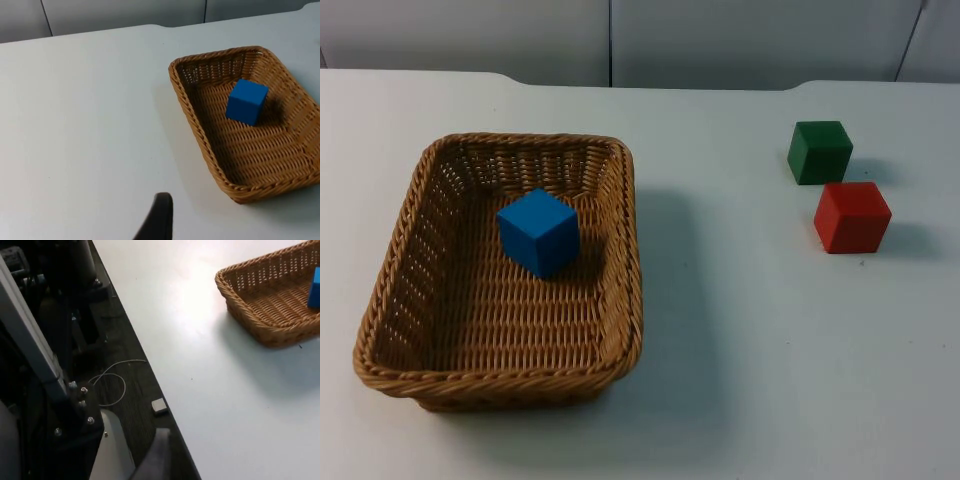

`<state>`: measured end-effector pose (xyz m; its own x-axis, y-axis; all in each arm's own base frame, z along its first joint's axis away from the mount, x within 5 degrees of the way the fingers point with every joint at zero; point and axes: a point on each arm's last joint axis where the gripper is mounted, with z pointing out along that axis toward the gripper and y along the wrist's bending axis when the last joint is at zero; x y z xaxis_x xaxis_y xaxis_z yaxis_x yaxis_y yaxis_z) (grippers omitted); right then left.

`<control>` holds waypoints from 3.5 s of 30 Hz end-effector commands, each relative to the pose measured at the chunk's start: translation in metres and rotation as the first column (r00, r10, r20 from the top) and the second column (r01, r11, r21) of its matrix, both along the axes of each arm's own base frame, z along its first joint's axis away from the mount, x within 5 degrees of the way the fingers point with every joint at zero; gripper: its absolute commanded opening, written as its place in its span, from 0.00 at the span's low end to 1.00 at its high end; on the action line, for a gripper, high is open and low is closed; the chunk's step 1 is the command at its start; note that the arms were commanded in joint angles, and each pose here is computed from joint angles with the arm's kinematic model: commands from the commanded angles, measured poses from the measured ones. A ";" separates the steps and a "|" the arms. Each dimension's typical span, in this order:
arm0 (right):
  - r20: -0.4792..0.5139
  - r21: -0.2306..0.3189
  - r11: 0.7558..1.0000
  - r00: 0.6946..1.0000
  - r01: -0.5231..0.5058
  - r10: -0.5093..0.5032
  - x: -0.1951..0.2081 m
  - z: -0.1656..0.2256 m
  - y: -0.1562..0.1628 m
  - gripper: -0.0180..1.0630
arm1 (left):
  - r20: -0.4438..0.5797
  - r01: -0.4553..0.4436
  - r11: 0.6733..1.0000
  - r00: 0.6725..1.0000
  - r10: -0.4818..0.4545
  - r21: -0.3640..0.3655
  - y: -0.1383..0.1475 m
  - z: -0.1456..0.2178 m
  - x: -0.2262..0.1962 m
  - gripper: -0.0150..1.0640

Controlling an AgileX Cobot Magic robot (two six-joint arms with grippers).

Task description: Pick up the basket with the left hand and place the blue cube into the basket with the right hand.

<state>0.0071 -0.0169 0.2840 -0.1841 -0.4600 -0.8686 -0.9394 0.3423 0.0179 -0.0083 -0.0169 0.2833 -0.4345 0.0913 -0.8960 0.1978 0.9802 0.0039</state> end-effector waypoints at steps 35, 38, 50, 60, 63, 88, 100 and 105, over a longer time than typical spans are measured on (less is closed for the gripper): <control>0.027 0.032 0.997 0.997 -0.066 0.066 -0.002 -0.005 0.009 0.78 | -0.003 0.000 1.000 1.000 0.000 -0.011 0.000 -0.002 0.000 0.76; 0.027 0.032 0.997 0.997 -0.066 0.066 -0.002 -0.005 0.009 0.78 | -0.003 0.000 1.000 1.000 0.000 -0.011 0.000 -0.002 0.000 0.76; 0.037 0.028 0.996 0.996 -0.079 0.078 -0.003 -0.005 0.009 0.78 | -0.003 0.000 1.000 1.000 0.000 -0.011 0.000 -0.002 0.000 0.76; 0.050 0.022 0.995 0.994 -0.094 0.093 -0.003 -0.006 0.009 0.78 | -0.003 0.000 1.000 1.000 0.000 -0.011 0.000 -0.002 0.000 0.76; 0.050 0.023 0.996 0.995 -0.090 0.089 -0.003 -0.005 0.009 0.78 | -0.003 0.000 1.000 1.000 0.000 -0.011 0.000 -0.002 0.000 0.76; 0.045 0.025 0.997 0.996 -0.076 0.075 -0.003 -0.005 0.009 0.99 | -0.003 0.000 1.000 1.000 0.000 -0.011 0.000 -0.002 0.000 0.76; 0.045 0.025 0.914 0.913 0.405 -0.405 -0.007 -0.005 0.008 0.99 | -0.003 0.000 1.000 1.000 0.000 -0.011 0.000 -0.002 0.000 0.76; 0.045 0.025 0.822 0.821 0.569 -0.569 -0.009 -0.005 0.008 0.99 | -0.003 0.000 1.000 1.000 0.000 -0.011 0.000 -0.002 0.000 0.76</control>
<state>-0.0017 -0.0094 0.2786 -0.3667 -0.2947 -0.8824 -0.5982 0.8011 -0.0190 -0.0081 -0.0169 0.2828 -0.4368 0.0877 -0.8953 0.1963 0.9806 0.0003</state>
